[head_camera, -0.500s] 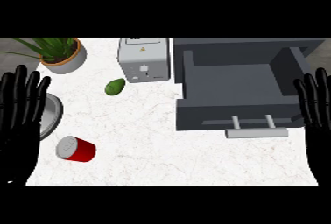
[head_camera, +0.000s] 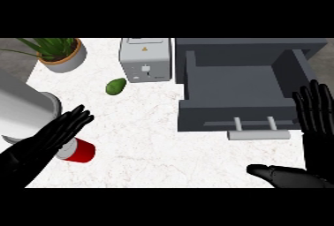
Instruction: Pick up the can, place it into the drawer and close the drawer
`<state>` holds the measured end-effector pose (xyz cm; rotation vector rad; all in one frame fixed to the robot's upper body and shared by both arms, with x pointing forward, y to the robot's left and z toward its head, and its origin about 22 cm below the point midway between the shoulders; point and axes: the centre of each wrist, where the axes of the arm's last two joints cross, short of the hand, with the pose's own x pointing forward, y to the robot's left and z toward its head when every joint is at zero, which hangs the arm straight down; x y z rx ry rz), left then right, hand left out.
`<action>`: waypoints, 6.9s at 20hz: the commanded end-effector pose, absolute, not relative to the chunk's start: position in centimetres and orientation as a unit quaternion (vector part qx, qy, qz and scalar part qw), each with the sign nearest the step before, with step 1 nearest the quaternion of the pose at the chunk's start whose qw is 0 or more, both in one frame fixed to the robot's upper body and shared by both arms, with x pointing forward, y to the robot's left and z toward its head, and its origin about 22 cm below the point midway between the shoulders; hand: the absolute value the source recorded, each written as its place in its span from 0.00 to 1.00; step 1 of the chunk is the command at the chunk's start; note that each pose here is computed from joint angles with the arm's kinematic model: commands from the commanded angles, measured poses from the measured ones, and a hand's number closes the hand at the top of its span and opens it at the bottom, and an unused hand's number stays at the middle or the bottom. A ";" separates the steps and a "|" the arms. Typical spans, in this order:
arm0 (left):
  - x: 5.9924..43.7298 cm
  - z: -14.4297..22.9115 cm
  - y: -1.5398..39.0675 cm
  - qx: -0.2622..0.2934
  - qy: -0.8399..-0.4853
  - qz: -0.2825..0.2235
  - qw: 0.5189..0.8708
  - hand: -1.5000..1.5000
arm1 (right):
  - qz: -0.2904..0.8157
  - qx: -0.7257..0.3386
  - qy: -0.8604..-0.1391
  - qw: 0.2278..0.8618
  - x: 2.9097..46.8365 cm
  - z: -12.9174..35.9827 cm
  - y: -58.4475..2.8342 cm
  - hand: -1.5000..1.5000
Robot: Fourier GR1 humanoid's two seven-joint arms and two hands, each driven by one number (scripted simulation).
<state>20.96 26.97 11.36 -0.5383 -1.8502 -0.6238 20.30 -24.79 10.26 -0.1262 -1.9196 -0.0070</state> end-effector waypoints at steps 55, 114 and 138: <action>25.5 3.9 38.7 -0.326 -0.589 -0.264 0.691 0.00 | -0.046 -0.087 -0.770 0.630 8.1 10.1 -37.2 0.00; 29.0 -10.8 31.6 -0.282 -0.620 -0.052 0.730 1.00 | -0.051 -0.076 -0.771 0.630 6.3 11.1 -37.6 0.00; 34.5 7.1 17.7 -0.108 -0.747 0.086 0.651 1.00 | -0.071 -0.076 -0.775 0.623 6.0 13.1 -34.8 0.00</action>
